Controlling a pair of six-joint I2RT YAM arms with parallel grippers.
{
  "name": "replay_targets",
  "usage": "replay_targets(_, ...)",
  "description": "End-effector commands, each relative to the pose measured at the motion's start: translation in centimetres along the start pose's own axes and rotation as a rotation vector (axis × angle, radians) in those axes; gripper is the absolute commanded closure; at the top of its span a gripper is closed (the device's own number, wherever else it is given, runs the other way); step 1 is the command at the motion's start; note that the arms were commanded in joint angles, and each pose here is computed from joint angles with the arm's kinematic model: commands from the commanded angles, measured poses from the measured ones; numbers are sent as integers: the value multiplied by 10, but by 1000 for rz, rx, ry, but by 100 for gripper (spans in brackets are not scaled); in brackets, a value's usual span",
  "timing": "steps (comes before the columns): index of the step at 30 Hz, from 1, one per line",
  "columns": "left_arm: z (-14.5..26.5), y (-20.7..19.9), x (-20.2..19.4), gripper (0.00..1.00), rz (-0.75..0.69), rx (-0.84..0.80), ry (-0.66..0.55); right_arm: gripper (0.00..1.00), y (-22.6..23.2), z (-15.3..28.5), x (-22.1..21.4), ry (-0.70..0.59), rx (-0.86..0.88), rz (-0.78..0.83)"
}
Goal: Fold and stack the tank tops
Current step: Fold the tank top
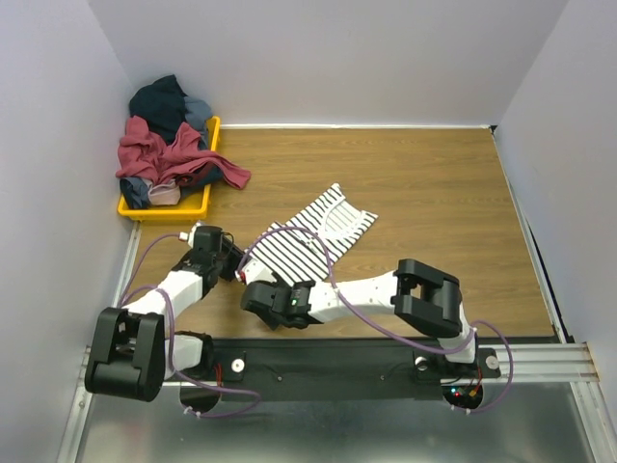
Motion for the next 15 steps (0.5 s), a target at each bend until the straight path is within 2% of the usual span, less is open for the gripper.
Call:
replay_targets(1, -5, -4, 9, 56, -14, 25, -47, 41, -7, -11, -14, 33, -118, 58)
replay_targets(2, -6, -4, 10, 57, -15, 34, -49, 44, -7, -12, -14, 34, -122, 60)
replay_targets(3, -7, -4, 11, 58, -16, 41, -52, 51, -8, -12, -15, 35, -126, 62)
replay_targets(5, -7, -5, 14, 65, -19, 49, -63, 57, -10, -11, -15, 32, -139, 70)
replay_targets(6, -8, -5, 16, 67, -25, 67, -83, 63, -10, -11, -15, 31, -143, 74)
replay_targets(9, -6, -8, 23, 76, -36, 83, -116, 71, -10, -10, -13, 30, -140, 84)
replay_targets(12, -3, -11, 33, 85, -38, 106, -154, 82, 1, -6, -2, 37, -62, 79)
replay_targets(13, -1, -13, 35, 85, -40, 105, -159, 85, 5, -4, 3, 34, -38, 74)
replay_targets(15, 2, -15, 46, 92, -35, 109, -199, 89, 17, 2, 18, 24, 41, 58)
Point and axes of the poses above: each gripper's point midway between its finger pads, its own z axis back along the fingers, its own y axis along the line the jaws close on, x = y × z, the point moved 10 cm from there along z, back along the fingers, and after that the axes turned 10 degrees about -z, right-handed, at the moved point
